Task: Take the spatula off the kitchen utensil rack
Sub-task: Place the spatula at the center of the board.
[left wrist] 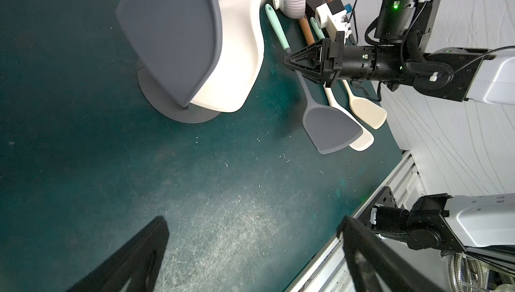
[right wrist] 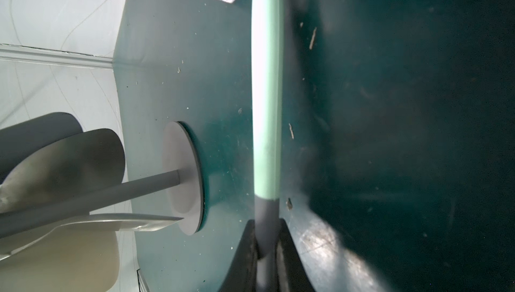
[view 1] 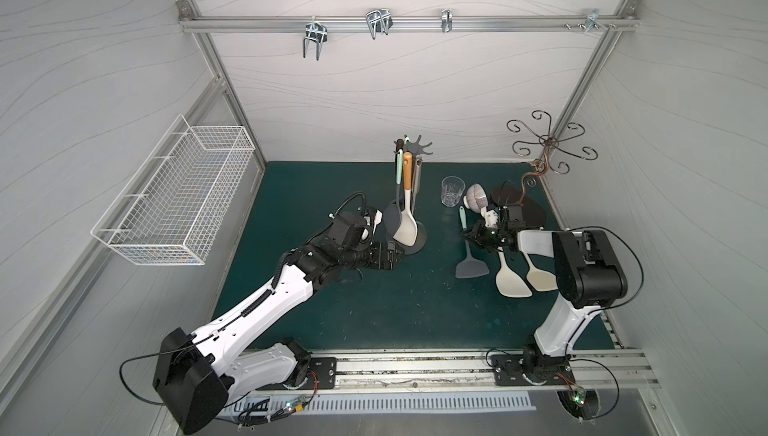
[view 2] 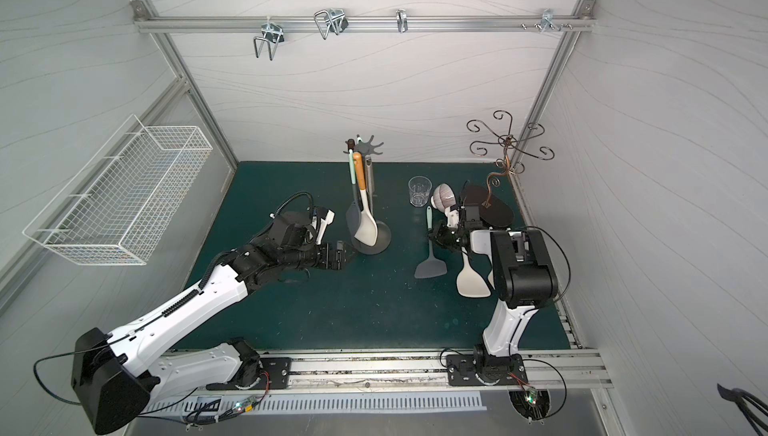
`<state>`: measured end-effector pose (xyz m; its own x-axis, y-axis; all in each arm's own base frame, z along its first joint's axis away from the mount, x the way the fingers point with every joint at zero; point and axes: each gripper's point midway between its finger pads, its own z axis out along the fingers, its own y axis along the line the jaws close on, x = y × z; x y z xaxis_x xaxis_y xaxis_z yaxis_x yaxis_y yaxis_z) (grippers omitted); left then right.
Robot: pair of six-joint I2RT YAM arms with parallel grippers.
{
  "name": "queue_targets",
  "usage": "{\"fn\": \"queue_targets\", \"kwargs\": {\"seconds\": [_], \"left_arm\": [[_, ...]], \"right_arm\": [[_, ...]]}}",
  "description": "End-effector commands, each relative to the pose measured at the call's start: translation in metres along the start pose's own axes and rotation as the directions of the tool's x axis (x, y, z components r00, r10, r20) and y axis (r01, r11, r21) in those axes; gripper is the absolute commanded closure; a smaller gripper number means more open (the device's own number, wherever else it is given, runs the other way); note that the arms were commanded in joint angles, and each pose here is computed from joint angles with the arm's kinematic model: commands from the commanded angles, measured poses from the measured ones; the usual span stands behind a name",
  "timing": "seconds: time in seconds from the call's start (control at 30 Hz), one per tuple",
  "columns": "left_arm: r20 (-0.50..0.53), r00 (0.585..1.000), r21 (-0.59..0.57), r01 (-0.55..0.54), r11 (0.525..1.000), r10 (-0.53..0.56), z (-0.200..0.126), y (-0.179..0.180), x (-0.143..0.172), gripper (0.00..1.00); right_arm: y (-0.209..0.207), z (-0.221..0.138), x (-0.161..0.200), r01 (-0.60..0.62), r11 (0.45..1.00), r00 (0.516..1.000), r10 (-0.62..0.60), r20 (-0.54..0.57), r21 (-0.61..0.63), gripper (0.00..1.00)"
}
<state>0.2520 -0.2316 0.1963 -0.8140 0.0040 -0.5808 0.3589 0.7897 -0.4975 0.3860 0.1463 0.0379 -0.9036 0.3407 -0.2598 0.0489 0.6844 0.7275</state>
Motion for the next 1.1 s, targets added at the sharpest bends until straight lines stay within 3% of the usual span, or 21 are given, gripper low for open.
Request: {"fn": "queue_targets", "kwargs": {"seconds": [0.0, 0.2, 0.43, 1.07], "left_arm": [[0.040, 0.999, 0.033, -0.018, 0.999, 0.017, -0.008, -0.013, -0.017, 0.00], [0.046, 0.999, 0.035, -0.018, 0.999, 0.017, -0.009, -0.013, -0.018, 0.00], [0.042, 0.999, 0.039, -0.016, 0.999, 0.015, -0.008, -0.014, -0.018, 0.00], [0.045, 0.999, 0.033, -0.017, 0.999, 0.016, -0.014, -0.013, -0.017, 0.00]], "right_arm": [[-0.002, 0.004, 0.003, -0.005, 1.000, 1.000, 0.005, -0.030, -0.010, 1.00], [-0.008, 0.007, 0.008, -0.016, 1.000, 0.999, 0.017, -0.048, 0.011, 0.97], [-0.010, 0.007, 0.012, 0.002, 0.999, 0.998, 0.000, -0.056, 0.042, 0.82], [-0.006, -0.003, 0.016, 0.083, 0.985, 0.995, -0.075, -0.061, 0.150, 0.77]]}}
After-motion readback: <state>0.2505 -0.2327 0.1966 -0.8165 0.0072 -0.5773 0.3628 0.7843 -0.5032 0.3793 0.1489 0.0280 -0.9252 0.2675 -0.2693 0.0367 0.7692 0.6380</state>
